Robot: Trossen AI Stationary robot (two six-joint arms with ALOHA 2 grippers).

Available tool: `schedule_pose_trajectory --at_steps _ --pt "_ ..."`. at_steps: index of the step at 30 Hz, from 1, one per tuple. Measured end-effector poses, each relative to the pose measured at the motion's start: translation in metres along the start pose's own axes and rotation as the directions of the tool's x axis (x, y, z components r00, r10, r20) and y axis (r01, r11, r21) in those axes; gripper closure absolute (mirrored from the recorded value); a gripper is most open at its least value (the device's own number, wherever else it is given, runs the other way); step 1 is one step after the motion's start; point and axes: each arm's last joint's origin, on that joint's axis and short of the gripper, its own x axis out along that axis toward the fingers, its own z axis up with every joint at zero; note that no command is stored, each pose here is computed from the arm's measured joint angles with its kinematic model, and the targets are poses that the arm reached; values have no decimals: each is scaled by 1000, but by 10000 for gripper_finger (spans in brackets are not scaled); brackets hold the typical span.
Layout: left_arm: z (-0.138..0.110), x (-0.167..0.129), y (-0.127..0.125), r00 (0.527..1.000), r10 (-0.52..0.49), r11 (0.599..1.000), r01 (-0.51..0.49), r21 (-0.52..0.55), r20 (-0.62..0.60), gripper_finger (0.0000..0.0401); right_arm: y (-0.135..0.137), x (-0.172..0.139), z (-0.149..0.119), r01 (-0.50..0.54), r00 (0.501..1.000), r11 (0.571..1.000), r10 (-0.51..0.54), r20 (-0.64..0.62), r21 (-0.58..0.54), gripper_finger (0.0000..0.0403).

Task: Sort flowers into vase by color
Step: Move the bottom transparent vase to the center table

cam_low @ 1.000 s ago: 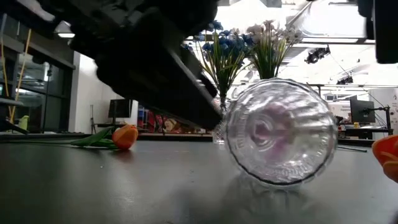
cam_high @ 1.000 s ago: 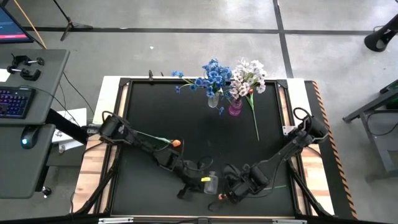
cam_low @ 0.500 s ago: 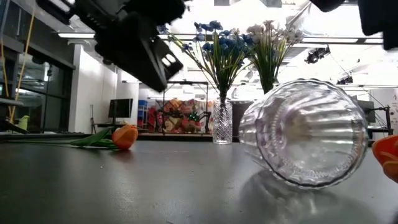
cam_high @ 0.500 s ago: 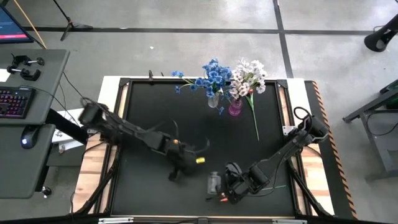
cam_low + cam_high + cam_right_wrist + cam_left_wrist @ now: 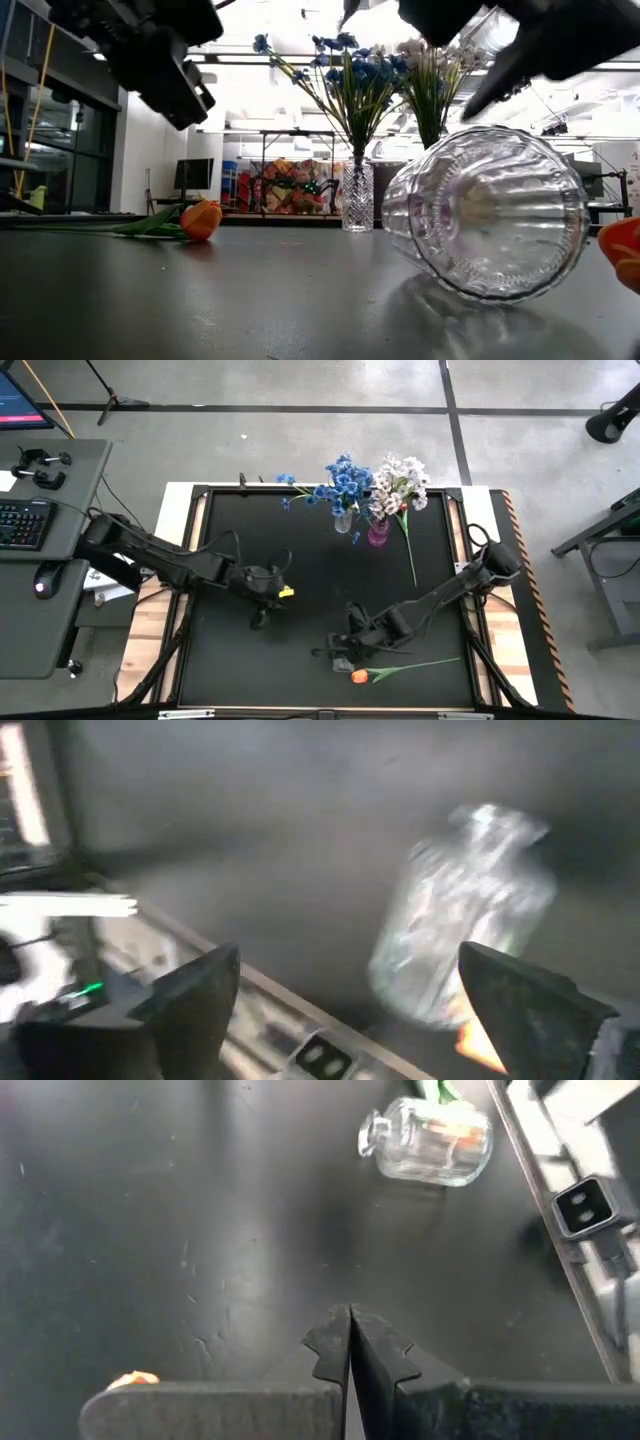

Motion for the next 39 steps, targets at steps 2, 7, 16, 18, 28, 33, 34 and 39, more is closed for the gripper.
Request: schedule_pose_trajectory --at_steps 2,7,16,18,28,33,34,39 --pt "-4 -3 -1 1000 -8 1000 8 -22 6 401 -2 3 8 46 999 999 -46 -10 -3 32" --pt "-11 -4 -8 1000 -31 998 31 -53 2 401 -10 2 11 145 989 987 -142 -36 70 29" --pt "-12 -3 -19 999 -30 998 32 -46 42 401 -20 20 -3 196 981 966 -193 -32 169 29" --pt "-11 -3 -20 998 -32 998 35 -44 57 401 -20 28 -2 189 982 966 -187 -30 175 29" --pt "-5 -4 -21 992 -26 998 34 -59 125 401 -34 65 9 271 960 950 -278 23 156 29" --pt "22 -28 -34 899 -188 981 190 36 396 401 -33 67 8 269 962 961 -271 20 68 47" --pt "27 -36 -35 873 -204 978 202 54 443 401 -33 66 8 271 962 961 -273 19 48 63" --pt "40 -90 -36 735 -186 981 172 86 653 401 -30 60 10 258 966 965 -256 36 -40 153"
